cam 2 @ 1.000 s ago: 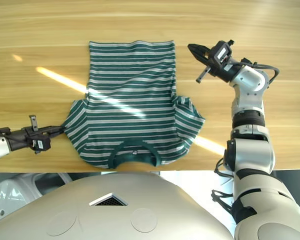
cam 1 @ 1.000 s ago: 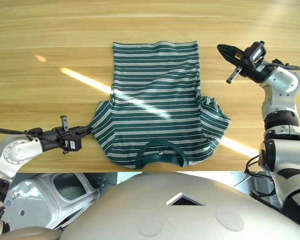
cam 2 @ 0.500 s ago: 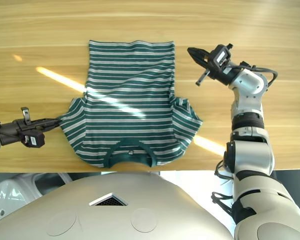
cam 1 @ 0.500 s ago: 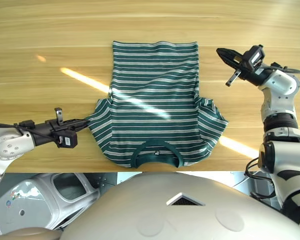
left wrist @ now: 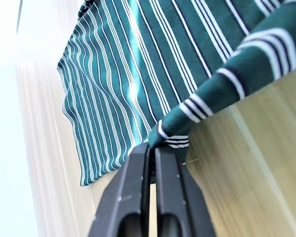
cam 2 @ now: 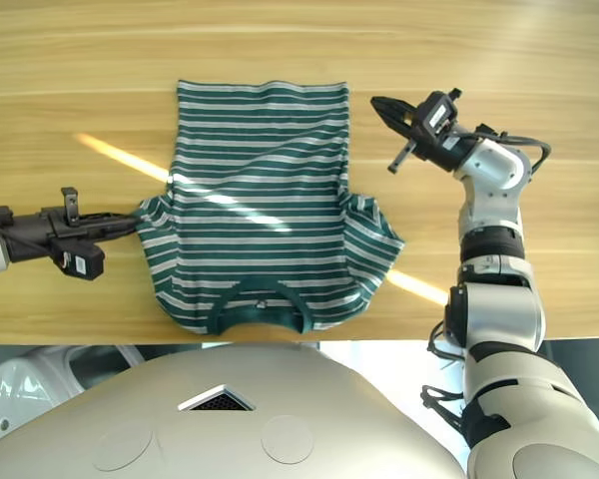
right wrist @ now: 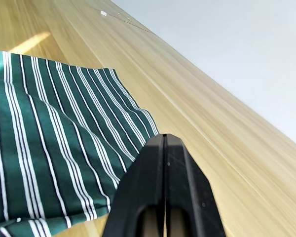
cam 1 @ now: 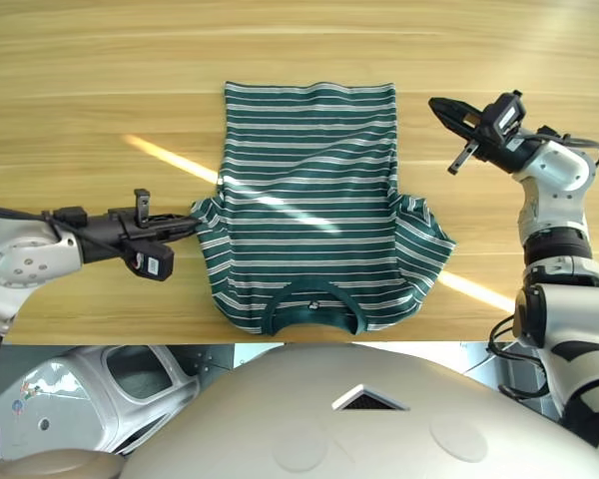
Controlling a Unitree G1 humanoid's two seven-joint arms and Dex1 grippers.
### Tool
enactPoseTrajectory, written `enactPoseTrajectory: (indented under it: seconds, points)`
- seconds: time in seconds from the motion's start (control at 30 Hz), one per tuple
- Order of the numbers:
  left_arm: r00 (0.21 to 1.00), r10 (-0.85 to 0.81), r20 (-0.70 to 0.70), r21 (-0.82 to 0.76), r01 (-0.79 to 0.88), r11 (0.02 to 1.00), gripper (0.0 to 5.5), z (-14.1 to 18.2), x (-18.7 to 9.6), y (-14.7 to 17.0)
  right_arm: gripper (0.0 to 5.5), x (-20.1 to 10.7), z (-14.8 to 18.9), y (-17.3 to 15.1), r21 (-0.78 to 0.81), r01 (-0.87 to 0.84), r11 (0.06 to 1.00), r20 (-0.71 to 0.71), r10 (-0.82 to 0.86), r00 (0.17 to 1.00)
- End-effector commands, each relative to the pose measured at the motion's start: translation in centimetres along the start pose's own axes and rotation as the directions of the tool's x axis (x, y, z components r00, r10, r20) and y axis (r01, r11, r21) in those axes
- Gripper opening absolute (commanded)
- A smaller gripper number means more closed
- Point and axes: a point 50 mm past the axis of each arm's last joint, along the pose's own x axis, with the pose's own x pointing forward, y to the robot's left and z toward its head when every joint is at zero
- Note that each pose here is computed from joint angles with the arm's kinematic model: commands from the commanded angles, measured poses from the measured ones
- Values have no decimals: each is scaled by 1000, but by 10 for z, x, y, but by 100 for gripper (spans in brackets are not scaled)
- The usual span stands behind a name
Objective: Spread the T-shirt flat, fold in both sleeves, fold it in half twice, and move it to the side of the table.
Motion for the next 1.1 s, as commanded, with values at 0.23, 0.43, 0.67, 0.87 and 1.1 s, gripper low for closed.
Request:
enactPoseTrajectory:
  seconds: [0.23,0.43,0.67,0.87,1.1]
  points:
    - [997,-71,20,90,69,994,2,2,20,14,0,2,6,4,-22,-16,1000,27,17,1000]
    - [990,-113,80,139,102,985,2,14,36,19,0,3,7,5,-23,-18,1000,27,19,999]
    - [985,-115,128,191,90,978,2,26,41,29,0,5,5,8,-12,-20,1000,25,21,999]
    - [984,-116,135,216,85,973,2,29,42,38,0,8,5,11,-7,-28,1000,31,29,999]
    - [980,-147,132,250,111,962,2,30,50,42,0,10,11,18,-48,-49,998,50,52,997]
